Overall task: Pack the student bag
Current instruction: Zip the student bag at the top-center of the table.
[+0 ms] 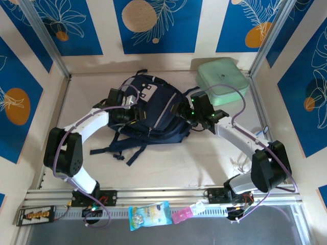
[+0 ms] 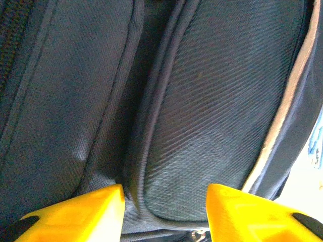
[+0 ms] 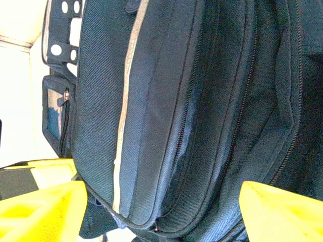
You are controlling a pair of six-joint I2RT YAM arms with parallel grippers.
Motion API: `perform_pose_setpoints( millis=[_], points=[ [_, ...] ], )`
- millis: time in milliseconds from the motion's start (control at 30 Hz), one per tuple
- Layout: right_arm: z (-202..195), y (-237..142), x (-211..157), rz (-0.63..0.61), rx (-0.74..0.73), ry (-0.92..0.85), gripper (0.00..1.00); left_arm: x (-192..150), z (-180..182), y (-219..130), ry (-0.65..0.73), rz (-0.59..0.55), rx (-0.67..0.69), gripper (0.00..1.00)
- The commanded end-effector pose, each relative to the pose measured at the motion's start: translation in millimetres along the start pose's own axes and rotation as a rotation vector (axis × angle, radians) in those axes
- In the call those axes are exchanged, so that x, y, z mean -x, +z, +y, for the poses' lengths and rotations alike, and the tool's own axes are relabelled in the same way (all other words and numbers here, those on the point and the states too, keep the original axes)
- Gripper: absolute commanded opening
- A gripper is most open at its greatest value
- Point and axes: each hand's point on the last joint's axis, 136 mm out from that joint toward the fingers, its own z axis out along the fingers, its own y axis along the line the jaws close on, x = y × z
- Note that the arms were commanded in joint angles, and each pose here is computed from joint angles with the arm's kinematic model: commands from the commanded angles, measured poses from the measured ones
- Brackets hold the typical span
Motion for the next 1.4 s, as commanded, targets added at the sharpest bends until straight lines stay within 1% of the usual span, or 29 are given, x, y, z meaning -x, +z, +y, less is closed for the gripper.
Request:
perform_pose_setpoints(
  millis=[0, 100, 200, 233, 300, 433, 500, 567, 667, 767, 867, 1000, 1067, 1100, 1200, 1367],
  points=[
    [11, 0, 5, -0.009, 0.02, -0.016, 0.79, -9, 17, 0, 0.005, 0.038, 0.071, 0.47],
    [13, 5, 3, 0.013, 0.024, -0.017, 0.79, -6, 15, -4, 0.019, 0.027, 0.074, 0.49],
    [17, 11, 0, 0.038, 0.03, -0.03, 0.77, -4, -1, 2, 0.004, 0.036, -0.023, 0.43],
    [18, 13, -1, 0.044, 0.033, -0.032, 0.76, -3, -5, 4, -0.006, 0.039, -0.048, 0.4],
    [20, 17, -1, 0.056, 0.032, -0.031, 0.75, -1, -9, 8, -0.032, 0.037, -0.091, 0.31],
    [24, 19, -3, 0.068, 0.041, -0.037, 0.74, 0, -12, 11, -0.056, 0.035, -0.119, 0.23],
    [23, 19, -3, 0.066, 0.038, -0.045, 0.74, 0, -16, 11, -0.062, 0.041, -0.139, 0.15],
    [23, 19, -3, 0.066, 0.032, -0.054, 0.74, 2, -20, 10, -0.076, 0.039, -0.159, 0.11],
    [21, 16, -3, 0.058, 0.015, -0.077, 0.74, 6, -31, 8, -0.103, 0.019, -0.219, 0.0],
    [19, 12, -4, 0.033, -0.019, -0.129, 0.73, 16, -46, 4, -0.153, -0.018, -0.311, 0.0],
    [20, 9, -10, 0.017, -0.059, -0.21, 0.7, 26, -56, -1, -0.204, -0.055, -0.369, 0.0],
    [26, 11, -27, 0.008, -0.109, -0.327, 0.63, 39, -68, -9, -0.244, -0.099, -0.422, 0.0],
    [29, 14, -38, 0.013, -0.127, -0.365, 0.6, 43, -71, -12, -0.255, -0.113, -0.438, 0.0],
    [30, 17, -44, 0.019, -0.135, -0.377, 0.56, 45, -73, -14, -0.261, -0.118, -0.444, 0.0],
    [34, 25, -60, 0.029, -0.149, -0.409, 0.5, 46, -74, -15, -0.267, -0.12, -0.453, 0.0],
    [41, 40, -72, 0.04, -0.171, -0.478, 0.4, 44, -73, -14, -0.273, -0.119, -0.452, 0.0]
  ],
)
